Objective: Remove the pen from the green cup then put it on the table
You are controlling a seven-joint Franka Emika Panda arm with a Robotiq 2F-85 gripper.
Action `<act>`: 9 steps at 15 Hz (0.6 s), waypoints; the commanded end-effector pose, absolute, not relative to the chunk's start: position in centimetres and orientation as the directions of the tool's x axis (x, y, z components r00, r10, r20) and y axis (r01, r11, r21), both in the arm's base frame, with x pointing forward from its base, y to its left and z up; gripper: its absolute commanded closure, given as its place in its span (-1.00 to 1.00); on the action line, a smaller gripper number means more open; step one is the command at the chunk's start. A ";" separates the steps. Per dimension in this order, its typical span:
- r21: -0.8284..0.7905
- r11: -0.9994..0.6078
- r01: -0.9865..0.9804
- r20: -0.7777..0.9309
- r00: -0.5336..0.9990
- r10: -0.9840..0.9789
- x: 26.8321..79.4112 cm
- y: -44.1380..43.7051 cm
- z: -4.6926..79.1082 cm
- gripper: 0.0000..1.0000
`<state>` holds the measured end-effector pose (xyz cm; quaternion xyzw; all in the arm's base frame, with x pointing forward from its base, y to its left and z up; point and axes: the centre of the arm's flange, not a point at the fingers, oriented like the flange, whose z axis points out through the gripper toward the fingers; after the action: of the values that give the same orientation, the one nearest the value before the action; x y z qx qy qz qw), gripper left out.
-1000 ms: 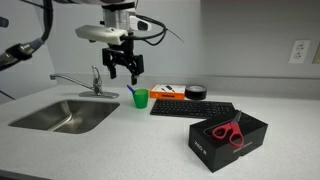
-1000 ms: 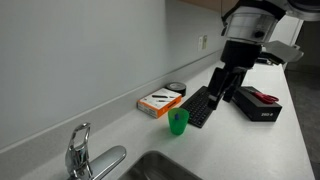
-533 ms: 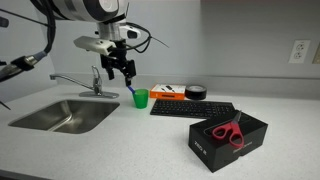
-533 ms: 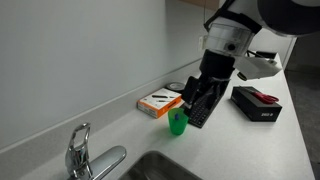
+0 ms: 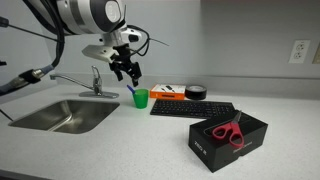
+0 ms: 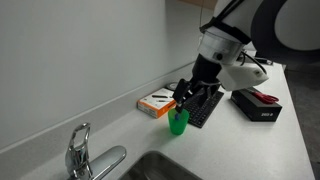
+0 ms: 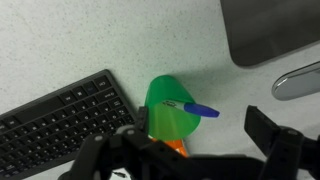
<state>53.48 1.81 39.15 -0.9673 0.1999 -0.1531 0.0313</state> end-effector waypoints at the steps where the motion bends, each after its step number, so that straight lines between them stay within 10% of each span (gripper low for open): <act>1: -0.082 -0.891 -0.446 0.341 0.827 -0.446 55.5 2.4 37.2 -1.00; 9: -0.062 -0.857 -0.511 0.365 0.788 -0.496 56.8 4.0 36.2 -1.00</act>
<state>55.65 2.89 36.17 -0.9523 0.2503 -0.1739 -0.0149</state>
